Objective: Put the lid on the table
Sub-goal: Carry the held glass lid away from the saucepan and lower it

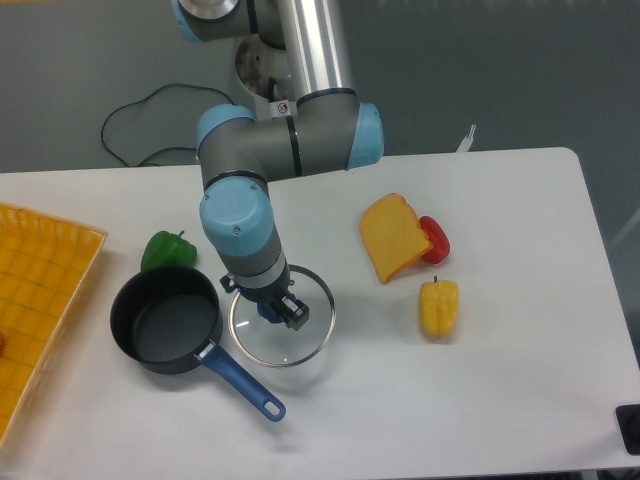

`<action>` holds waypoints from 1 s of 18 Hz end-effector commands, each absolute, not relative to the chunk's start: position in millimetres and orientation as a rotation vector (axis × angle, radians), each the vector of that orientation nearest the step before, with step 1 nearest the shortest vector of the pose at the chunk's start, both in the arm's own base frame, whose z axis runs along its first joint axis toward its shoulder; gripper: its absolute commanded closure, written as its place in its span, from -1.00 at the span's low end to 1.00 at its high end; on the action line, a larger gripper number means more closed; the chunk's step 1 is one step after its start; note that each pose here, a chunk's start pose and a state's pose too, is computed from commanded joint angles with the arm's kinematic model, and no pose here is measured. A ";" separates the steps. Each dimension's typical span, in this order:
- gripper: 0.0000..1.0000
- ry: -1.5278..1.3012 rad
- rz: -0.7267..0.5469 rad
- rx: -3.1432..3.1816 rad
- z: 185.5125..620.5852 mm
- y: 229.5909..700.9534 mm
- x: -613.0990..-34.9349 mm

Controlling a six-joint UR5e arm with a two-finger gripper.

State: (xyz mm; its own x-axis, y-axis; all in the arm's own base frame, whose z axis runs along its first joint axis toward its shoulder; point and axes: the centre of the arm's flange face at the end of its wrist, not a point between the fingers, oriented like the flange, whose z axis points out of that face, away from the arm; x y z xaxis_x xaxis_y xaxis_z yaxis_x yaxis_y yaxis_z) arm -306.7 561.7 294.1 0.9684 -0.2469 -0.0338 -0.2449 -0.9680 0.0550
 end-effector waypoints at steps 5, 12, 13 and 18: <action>-0.18 -0.456 -0.028 3.032 275.4 558.6 -317.4; -0.18 -0.420 0.009 3.018 239.5 555.3 -340.5; -0.18 -0.418 0.011 3.020 237.8 554.2 -343.4; -0.18 -0.441 0.017 3.017 237.1 550.8 -348.1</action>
State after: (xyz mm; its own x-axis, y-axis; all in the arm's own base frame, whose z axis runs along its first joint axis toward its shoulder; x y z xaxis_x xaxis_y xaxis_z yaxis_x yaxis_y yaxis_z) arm -348.1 550.8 237.1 0.9581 -0.2854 0.0242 -0.2864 -0.9539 0.0899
